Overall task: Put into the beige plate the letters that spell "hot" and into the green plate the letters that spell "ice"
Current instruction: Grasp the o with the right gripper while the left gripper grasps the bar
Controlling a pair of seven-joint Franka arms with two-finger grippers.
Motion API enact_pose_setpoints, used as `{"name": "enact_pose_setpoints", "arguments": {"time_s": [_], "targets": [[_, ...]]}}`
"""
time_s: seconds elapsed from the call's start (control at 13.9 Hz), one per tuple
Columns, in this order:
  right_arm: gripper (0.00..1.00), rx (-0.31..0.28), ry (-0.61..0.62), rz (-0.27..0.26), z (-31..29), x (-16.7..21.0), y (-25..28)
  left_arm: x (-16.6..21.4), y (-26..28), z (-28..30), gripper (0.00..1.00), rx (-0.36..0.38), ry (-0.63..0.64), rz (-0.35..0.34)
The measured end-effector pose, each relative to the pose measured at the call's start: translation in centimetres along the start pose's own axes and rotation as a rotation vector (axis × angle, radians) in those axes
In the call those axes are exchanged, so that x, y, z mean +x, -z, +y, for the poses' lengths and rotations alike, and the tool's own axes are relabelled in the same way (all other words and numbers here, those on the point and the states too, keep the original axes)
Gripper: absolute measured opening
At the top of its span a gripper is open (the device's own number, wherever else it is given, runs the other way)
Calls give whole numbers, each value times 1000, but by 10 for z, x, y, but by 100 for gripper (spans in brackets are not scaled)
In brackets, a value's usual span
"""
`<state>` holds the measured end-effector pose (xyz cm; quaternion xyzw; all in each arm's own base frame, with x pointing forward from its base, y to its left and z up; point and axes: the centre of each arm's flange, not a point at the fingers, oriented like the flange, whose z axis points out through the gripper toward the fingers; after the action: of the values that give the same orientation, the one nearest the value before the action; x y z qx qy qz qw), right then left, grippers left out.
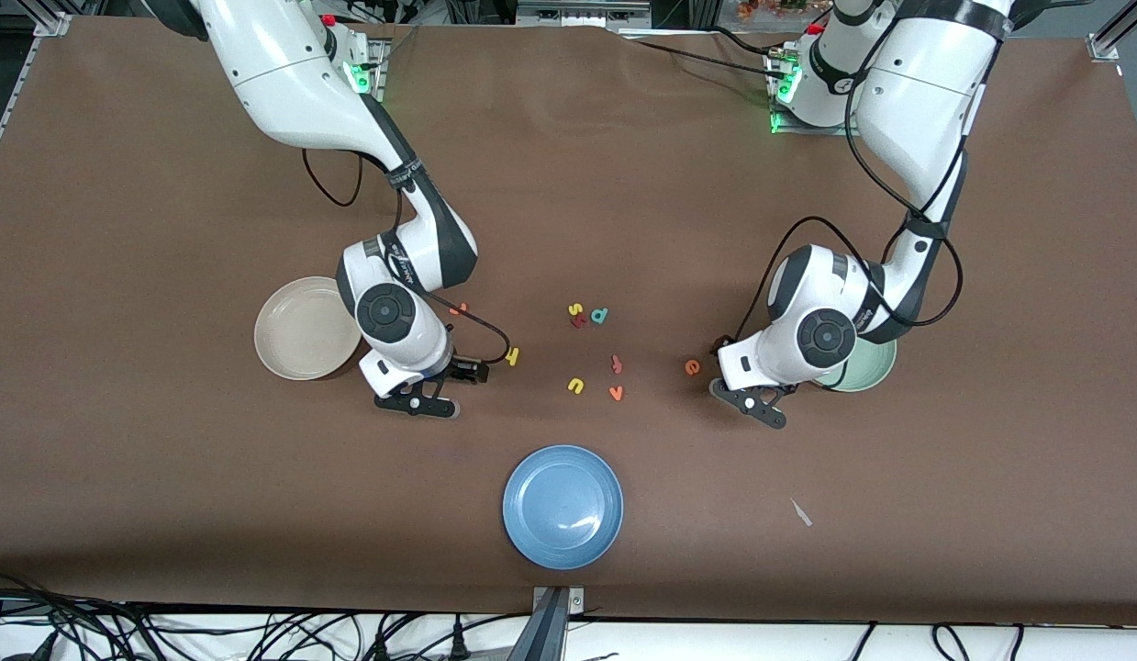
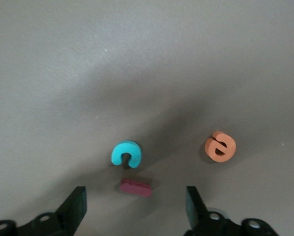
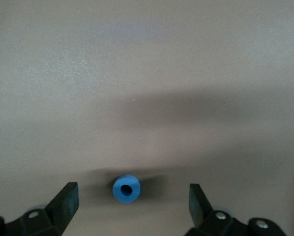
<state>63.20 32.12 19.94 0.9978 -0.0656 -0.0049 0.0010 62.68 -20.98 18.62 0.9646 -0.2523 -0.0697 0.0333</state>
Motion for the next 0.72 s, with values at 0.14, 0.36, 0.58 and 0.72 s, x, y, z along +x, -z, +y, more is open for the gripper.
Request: {"name": "enact_pose_setpoints", "arguments": {"time_s": [0.14, 0.36, 0.58, 0.72], "targets": [[96, 0, 1, 0, -1, 0, 0, -3, -6, 4, 79, -3, -10, -11], [92, -5, 2, -6, 0, -1, -7, -4, -10, 5, 76, 2, -21, 4], [89, -11, 1, -15, 1, -3, -21, -4, -11, 4, 65, 6, -30, 7], [86, 4, -14, -29, -1, -4, -27, -3, -14, 4, 58, 19, -41, 12]]}}
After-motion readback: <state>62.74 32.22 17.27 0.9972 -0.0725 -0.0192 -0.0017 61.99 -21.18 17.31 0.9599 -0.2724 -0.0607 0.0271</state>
